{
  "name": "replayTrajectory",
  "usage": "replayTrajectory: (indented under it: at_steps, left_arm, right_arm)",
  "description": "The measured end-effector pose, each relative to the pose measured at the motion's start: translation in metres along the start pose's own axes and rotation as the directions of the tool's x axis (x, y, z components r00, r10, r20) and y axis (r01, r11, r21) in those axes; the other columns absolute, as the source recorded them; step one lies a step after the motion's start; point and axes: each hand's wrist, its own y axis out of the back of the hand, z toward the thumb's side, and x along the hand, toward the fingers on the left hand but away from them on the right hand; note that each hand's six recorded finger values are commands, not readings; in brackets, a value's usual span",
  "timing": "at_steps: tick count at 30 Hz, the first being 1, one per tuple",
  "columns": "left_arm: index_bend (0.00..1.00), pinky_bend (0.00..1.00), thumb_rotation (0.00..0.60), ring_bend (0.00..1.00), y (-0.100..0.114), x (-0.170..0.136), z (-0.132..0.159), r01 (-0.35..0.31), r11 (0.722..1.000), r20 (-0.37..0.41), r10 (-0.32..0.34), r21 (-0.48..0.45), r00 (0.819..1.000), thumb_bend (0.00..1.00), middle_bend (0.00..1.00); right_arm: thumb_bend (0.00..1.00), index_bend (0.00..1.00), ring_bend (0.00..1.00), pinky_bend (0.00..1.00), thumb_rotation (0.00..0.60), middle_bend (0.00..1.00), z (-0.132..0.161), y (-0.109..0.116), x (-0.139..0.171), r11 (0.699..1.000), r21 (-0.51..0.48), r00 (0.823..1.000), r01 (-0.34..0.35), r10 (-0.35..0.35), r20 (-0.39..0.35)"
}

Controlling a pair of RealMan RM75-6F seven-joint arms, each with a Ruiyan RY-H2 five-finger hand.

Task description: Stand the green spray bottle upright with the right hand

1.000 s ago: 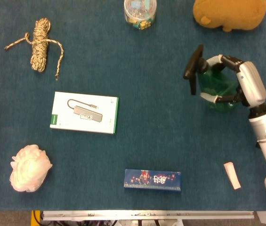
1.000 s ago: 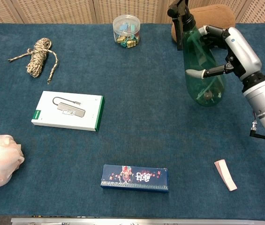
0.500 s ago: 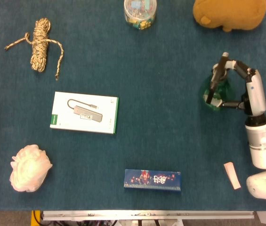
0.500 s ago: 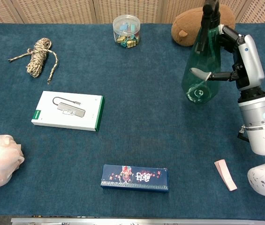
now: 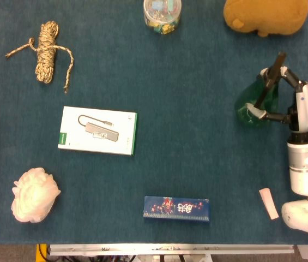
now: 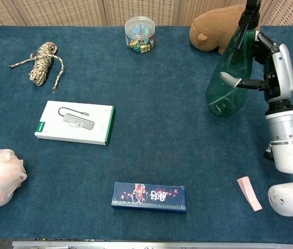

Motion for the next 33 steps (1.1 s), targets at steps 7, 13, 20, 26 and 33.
replayTrajectory:
  at_steps: [7,13,20,26,33]
  left_arm:
    - [0.52,0.49,0.6,0.35,-0.001,0.0,-0.001,0.009,1.0,-0.001,-0.009,-0.002,1.0,0.4,0.54]
    - [0.52,0.49,0.6,0.35,-0.003,-0.001,0.0,0.017,1.0,-0.001,-0.017,0.0,1.0,0.4,0.54]
    - [0.52,0.49,0.6,0.35,-0.003,-0.001,-0.001,0.02,1.0,-0.004,-0.02,0.001,1.0,0.4,0.54]
    - [0.52,0.49,0.6,0.35,-0.003,-0.001,-0.001,0.023,1.0,-0.006,-0.023,0.001,1.0,0.4,0.54]
    - [0.52,0.49,0.6,0.35,-0.005,-0.002,-0.001,0.028,1.0,-0.004,-0.028,0.004,1.0,0.4,0.54]
  right_arm:
    - [0.01,0.56,0.52,0.63,0.6,0.61,-0.002,0.004,0.004,1.0,-0.011,1.0,0.003,-0.003,-0.004]
    - [0.0,0.57,0.52,0.63,0.6,0.61,-0.006,0.009,0.01,1.0,-0.013,1.0,0.016,-0.016,0.0]
    - [0.0,0.57,0.52,0.63,0.6,0.61,-0.016,0.013,0.015,1.0,-0.009,0.999,0.026,-0.026,0.039]
    - [0.0,0.57,0.52,0.63,0.6,0.61,-0.019,0.019,0.019,0.999,-0.002,0.998,0.042,-0.042,0.045]
    - [0.0,0.56,0.49,0.63,0.6,0.57,-0.023,0.022,0.024,0.999,0.025,0.998,0.03,-0.032,0.06]
